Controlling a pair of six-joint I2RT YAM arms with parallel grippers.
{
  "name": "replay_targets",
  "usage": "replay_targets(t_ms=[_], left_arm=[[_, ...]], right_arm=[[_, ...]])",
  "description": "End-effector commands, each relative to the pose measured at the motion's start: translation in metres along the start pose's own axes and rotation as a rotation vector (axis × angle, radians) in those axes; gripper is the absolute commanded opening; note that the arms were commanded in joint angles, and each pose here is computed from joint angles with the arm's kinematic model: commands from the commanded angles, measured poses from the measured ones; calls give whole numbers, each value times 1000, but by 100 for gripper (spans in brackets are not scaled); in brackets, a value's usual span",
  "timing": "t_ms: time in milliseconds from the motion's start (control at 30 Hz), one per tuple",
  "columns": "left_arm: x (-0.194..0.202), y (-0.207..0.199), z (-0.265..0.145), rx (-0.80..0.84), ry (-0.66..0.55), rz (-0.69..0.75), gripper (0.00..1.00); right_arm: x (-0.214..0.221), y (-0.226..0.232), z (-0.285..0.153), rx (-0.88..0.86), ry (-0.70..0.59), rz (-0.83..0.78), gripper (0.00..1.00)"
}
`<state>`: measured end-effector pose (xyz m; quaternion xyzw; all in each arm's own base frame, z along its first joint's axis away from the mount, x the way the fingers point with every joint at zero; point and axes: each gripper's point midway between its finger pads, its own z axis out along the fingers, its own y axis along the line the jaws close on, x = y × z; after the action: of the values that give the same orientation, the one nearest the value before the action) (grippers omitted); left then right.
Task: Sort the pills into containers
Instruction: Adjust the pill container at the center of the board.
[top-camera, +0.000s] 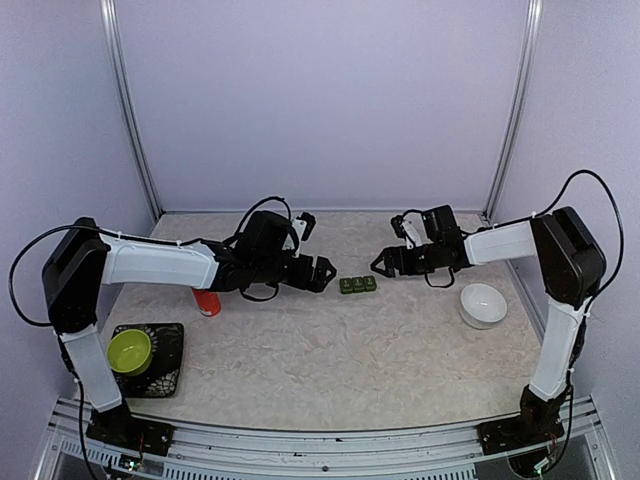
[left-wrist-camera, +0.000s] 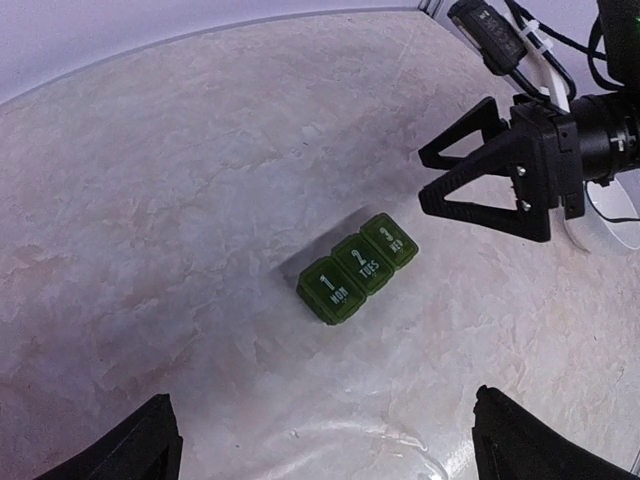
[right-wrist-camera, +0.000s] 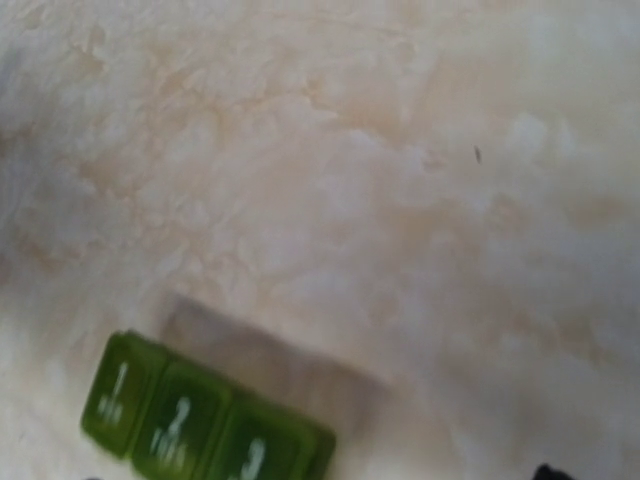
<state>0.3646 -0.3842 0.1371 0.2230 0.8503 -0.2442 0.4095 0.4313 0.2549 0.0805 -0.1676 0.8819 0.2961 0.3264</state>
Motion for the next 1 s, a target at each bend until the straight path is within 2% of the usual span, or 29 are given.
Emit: replay_targets(t_ms=[0,233,433,600,800,967], left_arm=[[-13,-3,-28,-2,-60,-56,99],[-1,-3,-47,-17,-51,-99,99],[2,-1,-63,-46,-63,-100,99],[5,5,-68,-72,-60,-98,99],[8,7,-73,-78,-57,-100,99],[8,9,-77,-89,-57,-93,99]], right_arm=[[-9,8,18,-29,7,-36,90],[3,6,46,-41,65,-37,88],[11,14,60,-82,92,-49,78],[16,31,67,-107,105,-105,75],[28,44,70,-139,132,-140,62],[36,53,69,-179,144,-177,55]])
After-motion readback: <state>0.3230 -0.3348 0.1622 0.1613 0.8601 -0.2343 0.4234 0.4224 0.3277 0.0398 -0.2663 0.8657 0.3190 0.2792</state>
